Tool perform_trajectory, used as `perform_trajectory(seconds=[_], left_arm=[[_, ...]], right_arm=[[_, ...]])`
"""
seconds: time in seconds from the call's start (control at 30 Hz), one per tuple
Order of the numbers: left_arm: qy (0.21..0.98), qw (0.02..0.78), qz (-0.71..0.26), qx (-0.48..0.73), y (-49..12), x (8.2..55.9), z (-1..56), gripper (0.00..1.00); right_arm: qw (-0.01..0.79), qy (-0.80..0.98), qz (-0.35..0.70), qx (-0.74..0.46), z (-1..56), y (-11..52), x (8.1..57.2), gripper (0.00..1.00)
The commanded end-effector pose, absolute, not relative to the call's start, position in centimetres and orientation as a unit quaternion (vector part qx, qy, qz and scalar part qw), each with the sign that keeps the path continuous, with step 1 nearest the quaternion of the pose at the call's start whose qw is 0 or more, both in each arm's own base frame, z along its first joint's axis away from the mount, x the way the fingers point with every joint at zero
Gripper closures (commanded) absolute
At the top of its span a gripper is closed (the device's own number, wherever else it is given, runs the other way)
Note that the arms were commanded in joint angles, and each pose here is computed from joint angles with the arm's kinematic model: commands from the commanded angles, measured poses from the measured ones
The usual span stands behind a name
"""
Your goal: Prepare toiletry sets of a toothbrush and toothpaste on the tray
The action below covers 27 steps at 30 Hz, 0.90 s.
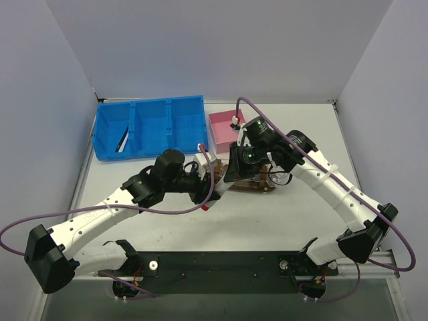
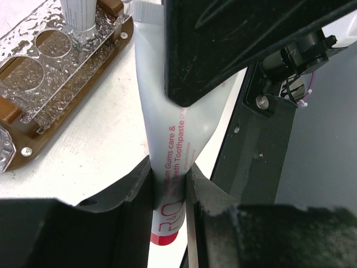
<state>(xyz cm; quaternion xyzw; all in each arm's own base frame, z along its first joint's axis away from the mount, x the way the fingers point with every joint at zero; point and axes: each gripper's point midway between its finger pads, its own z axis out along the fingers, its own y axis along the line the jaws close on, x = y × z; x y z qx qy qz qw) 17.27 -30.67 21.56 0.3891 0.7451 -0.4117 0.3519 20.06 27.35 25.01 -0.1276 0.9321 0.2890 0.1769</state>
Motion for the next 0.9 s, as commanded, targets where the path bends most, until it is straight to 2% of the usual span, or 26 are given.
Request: perform_trajectory(seconds=[0.0,0.07,0.1,0.2,0.23,0.3,0.4,0.7,0.87], left_arm=[[0.724,0.388,-0.424,0.382,-31.3,18.2,23.7,0.80],[0.729,0.391,-0.419,0.375,-31.1,18.5,23.7,0.73],[0.735,0.395,-0.413,0.365,-30.9,18.8,23.8,0.62],[0.748,0.409,-0.397,0.341,-30.3,19.9,24.0,0.44],[0.751,0.410,-0.397,0.332,-30.1,20.1,24.2,0.39],[0.756,0.420,-0.395,0.311,-29.5,20.8,24.9,0.36],[0.759,0.438,-0.398,0.272,-28.2,22.2,26.4,0.19],[0.802,0.481,-0.351,0.048,-21.3,28.9,28.3,0.16],[0.821,0.475,-0.317,-0.017,-18.1,30.7,27.5,0.16]], right_arm=[[0.168,0.931,0.295,-0.132,25.1,27.8,20.0,1.00],[0.171,0.931,0.296,-0.131,25.3,27.8,20.0,1.00],[0.176,0.931,0.294,-0.130,25.5,27.7,20.1,1.00],[0.197,0.928,0.289,-0.127,26.2,27.2,20.5,1.00],[0.207,0.929,0.282,-0.123,26.3,26.9,20.8,1.00],[0.228,0.926,0.278,-0.118,27.1,26.3,21.1,1.00],[0.269,0.923,0.253,-0.111,28.2,24.7,21.7,1.00],[0.394,0.907,0.129,-0.066,31.6,19.6,25.6,1.00],[0.425,0.899,0.073,-0.082,32.7,19.7,28.6,1.00]])
